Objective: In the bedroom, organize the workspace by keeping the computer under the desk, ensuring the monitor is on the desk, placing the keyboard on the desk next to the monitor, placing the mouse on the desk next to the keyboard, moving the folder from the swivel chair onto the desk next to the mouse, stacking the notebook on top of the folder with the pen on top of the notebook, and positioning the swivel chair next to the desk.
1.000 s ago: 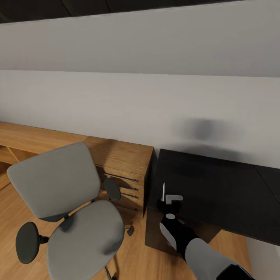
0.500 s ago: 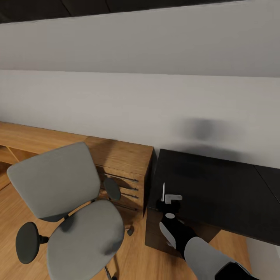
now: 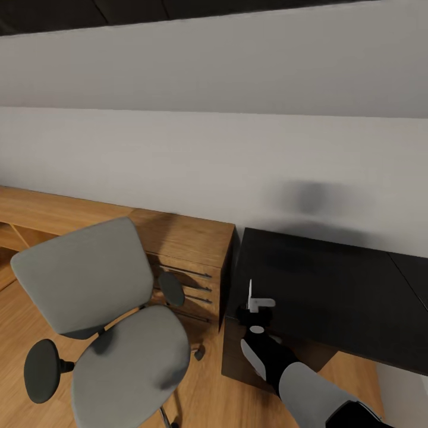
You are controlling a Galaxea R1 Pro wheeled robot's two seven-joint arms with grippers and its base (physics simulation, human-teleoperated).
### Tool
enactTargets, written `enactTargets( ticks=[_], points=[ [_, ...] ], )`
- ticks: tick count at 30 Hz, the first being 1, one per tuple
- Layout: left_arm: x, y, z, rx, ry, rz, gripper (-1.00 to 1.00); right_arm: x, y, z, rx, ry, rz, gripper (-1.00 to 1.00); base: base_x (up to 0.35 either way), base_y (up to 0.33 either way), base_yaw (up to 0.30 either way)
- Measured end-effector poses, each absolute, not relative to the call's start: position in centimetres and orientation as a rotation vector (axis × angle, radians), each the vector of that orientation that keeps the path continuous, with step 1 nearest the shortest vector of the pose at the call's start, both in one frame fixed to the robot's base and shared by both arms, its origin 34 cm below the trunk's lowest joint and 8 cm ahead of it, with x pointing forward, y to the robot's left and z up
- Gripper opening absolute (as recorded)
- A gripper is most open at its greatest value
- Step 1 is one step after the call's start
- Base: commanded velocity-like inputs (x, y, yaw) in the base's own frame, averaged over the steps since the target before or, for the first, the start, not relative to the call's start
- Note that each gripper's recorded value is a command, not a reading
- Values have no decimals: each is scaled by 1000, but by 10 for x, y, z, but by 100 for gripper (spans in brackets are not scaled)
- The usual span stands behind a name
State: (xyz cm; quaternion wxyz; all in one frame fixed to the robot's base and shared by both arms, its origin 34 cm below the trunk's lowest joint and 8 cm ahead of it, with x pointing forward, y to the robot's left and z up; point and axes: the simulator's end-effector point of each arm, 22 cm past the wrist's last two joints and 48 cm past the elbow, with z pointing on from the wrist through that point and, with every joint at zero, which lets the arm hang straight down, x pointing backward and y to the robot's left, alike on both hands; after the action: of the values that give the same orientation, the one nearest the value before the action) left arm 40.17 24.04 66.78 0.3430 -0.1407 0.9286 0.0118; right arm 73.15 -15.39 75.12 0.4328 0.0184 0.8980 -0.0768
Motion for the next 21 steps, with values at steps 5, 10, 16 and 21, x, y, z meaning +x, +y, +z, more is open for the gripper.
enactTargets(
  ticks=[5,10,16,21],
  points=[
    [415,230,680,-356,2381,-2,100,731,-152,751,46,2240,-189,100,0,0,0],
    [439,211,705,-339,2322,-63,100,731,-151,751,44,2246,-188,100,0,0,0],
    [446,208,720,-352,2368,-18,100,731,-152,750,43,2250,-190,100,0,0,0],
    [457,203,736,-350,2358,-29,100,730,-152,750,49,2253,-188,100,0,0,0]
  ],
)
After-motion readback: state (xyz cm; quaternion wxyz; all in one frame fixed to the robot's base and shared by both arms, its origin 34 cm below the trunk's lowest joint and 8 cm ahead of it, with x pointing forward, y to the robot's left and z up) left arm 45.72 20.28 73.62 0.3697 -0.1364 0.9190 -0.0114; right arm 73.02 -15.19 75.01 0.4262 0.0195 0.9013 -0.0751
